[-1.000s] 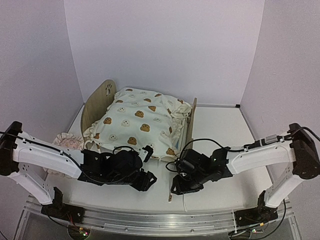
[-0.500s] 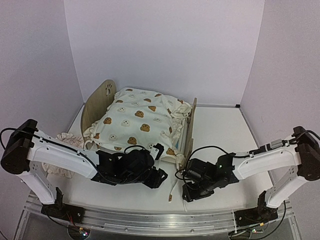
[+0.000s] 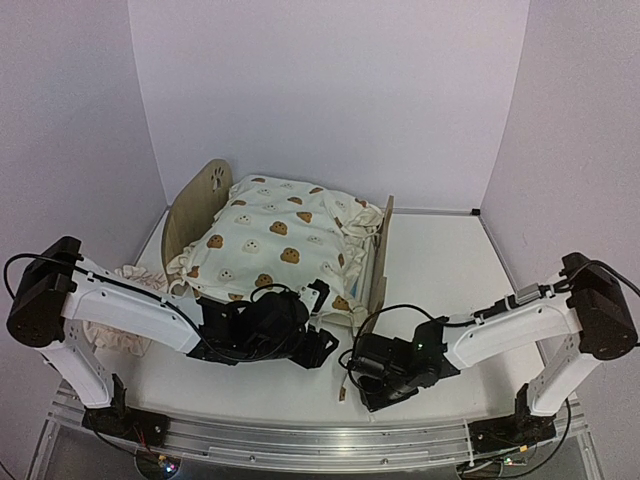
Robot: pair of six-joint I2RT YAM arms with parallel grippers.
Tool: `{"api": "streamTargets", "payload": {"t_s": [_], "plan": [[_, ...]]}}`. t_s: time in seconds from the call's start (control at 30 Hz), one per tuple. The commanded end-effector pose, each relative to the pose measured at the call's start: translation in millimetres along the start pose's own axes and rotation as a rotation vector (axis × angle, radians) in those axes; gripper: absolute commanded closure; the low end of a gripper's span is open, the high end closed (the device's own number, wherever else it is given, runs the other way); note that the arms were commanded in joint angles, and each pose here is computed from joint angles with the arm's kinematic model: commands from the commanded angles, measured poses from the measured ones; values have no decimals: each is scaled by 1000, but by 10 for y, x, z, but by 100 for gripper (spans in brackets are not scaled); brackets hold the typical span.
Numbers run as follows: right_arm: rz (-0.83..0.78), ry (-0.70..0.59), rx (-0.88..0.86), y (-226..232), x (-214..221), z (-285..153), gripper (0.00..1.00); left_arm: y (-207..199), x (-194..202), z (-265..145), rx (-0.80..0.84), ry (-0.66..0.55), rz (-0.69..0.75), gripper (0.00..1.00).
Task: Set up the pet bed
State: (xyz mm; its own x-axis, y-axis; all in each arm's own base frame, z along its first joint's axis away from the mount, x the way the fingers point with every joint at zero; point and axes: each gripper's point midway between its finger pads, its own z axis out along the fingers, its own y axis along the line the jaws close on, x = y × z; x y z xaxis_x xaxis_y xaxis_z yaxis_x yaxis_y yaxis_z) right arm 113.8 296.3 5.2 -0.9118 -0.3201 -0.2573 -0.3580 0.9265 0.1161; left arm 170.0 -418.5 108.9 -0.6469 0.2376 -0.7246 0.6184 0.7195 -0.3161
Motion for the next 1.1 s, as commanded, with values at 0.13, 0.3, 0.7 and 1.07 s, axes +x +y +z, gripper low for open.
{"api": "streamTargets", "payload": {"t_s": [0.13, 0.3, 0.7, 1.07], "plan": [[-39, -59, 137, -212, -66, -62, 88, -130, -177, 34, 49, -52, -1, 47], [-91, -111, 180, -310, -163, -198, 100, -149, -190, 52, 58, -63, -2, 47], [-175, -260, 343, -673, -533, -737, 83, -230, -59, 77, 102, 2, 4, 48], [-24, -193, 261, -822, -230, -669, 46, -196, -54, 179, 77, -11, 5, 47]]}}
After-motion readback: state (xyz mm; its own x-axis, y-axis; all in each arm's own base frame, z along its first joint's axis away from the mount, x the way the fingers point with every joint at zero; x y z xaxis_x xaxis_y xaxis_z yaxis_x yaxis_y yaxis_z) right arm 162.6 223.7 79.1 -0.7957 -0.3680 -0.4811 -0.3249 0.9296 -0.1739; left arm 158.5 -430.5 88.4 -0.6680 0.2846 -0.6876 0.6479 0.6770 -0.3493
